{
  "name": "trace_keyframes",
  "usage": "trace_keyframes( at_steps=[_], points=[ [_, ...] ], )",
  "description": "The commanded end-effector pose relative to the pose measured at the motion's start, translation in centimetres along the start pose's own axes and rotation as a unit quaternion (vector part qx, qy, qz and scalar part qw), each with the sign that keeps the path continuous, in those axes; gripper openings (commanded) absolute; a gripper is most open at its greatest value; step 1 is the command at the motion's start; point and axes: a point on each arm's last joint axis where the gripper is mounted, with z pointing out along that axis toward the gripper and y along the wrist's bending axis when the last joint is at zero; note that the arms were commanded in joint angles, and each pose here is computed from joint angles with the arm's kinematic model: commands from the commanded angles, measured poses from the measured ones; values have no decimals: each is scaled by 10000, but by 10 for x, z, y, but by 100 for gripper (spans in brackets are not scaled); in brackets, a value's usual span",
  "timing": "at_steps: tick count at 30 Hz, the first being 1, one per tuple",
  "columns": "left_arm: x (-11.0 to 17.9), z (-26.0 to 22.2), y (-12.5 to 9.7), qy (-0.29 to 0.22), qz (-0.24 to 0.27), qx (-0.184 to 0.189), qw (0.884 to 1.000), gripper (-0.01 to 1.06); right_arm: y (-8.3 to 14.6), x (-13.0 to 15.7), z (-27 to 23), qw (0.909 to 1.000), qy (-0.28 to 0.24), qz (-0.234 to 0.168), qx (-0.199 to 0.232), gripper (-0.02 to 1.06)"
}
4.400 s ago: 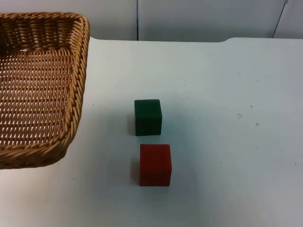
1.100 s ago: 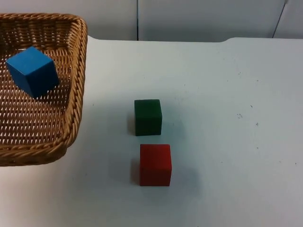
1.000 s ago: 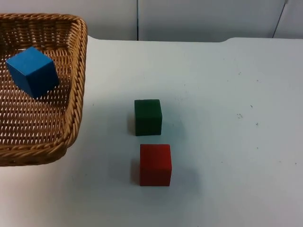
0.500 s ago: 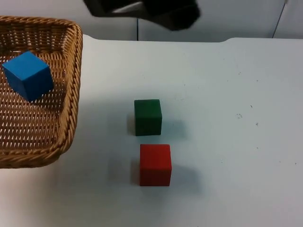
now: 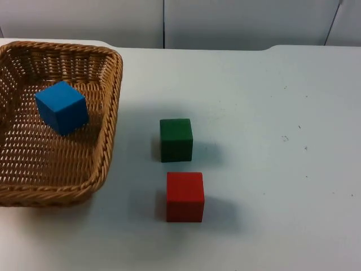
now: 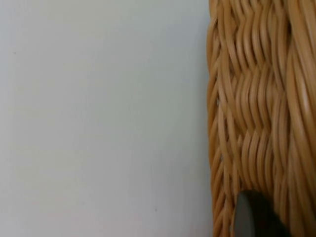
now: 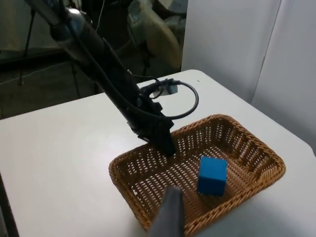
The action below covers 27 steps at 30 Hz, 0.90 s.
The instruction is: Pick up the basket with the left hand and place the blue cube into the basket with the right hand.
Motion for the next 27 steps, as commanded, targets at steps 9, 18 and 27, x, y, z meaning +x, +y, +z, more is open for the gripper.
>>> trace_keyframes(
  at_steps=[9, 18, 27],
  points=[
    [-3, 10, 11, -152, -32, -237, 9996, 0, -6, 3, -30, 9998, -157, 88, 113, 74],
    [4, 26, 26, 77, 262, -342, 9990, 0, -6, 4, -30, 9998, -66, 167, 128, 74],
    [0, 26, 25, 61, 470, -322, 9984, 15, -6, 5, -30, 9998, -37, 167, 134, 74]
  ],
)
